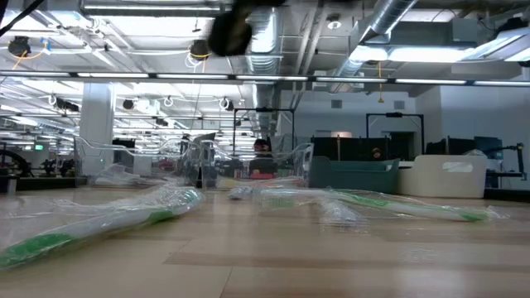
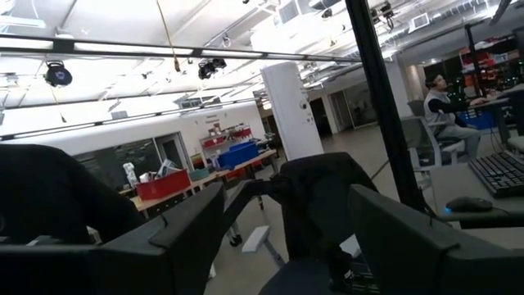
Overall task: Pick & Place Toothbrushes
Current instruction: Put the green toothbrush into the white bin
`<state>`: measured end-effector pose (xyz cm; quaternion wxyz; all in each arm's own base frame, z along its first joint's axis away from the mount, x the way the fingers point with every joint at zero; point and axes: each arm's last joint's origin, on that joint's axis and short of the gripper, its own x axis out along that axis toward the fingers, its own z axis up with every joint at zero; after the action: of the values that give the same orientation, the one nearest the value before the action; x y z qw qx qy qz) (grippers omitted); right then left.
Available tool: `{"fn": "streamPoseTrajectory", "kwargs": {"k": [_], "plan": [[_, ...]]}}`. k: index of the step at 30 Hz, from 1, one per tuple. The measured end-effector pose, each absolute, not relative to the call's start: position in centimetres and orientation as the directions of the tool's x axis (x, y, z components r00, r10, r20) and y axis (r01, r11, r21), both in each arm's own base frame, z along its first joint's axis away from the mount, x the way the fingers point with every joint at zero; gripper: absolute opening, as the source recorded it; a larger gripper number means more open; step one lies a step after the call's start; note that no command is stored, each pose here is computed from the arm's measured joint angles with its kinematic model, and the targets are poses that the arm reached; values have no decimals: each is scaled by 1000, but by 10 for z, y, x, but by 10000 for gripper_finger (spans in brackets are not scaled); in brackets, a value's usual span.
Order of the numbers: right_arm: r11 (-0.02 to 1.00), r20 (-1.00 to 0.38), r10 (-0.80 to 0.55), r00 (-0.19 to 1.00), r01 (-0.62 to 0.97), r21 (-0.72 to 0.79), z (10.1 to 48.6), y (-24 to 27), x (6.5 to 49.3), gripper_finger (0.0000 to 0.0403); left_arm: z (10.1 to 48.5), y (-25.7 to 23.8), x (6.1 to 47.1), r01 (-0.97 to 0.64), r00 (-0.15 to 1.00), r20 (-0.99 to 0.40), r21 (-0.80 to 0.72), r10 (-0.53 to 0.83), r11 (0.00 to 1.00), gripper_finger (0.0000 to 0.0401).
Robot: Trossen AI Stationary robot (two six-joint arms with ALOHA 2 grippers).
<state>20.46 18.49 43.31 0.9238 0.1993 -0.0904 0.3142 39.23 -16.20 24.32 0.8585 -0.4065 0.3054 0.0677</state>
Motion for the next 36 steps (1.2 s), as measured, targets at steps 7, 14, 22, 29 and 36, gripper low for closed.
{"fn": "streamPoseTrajectory", "kwargs": {"k": [7,14,22,29,36], "plan": [[730,292,536,792,-608,312,433,183,206,256,265,-153,410,-319,943,-262,-549,203,772,3],[724,286,532,797,-603,335,433,182,207,256,213,-127,443,-197,931,-365,-506,-1,840,26],[721,244,537,807,-590,363,429,182,209,256,175,-126,454,-156,897,-432,-512,-96,844,115],[712,200,544,815,-574,405,424,183,210,256,173,-124,454,-18,887,-442,-319,-132,948,174],[715,143,546,825,-548,434,419,182,211,256,166,-128,448,-9,818,-534,-382,-213,924,202]]}}
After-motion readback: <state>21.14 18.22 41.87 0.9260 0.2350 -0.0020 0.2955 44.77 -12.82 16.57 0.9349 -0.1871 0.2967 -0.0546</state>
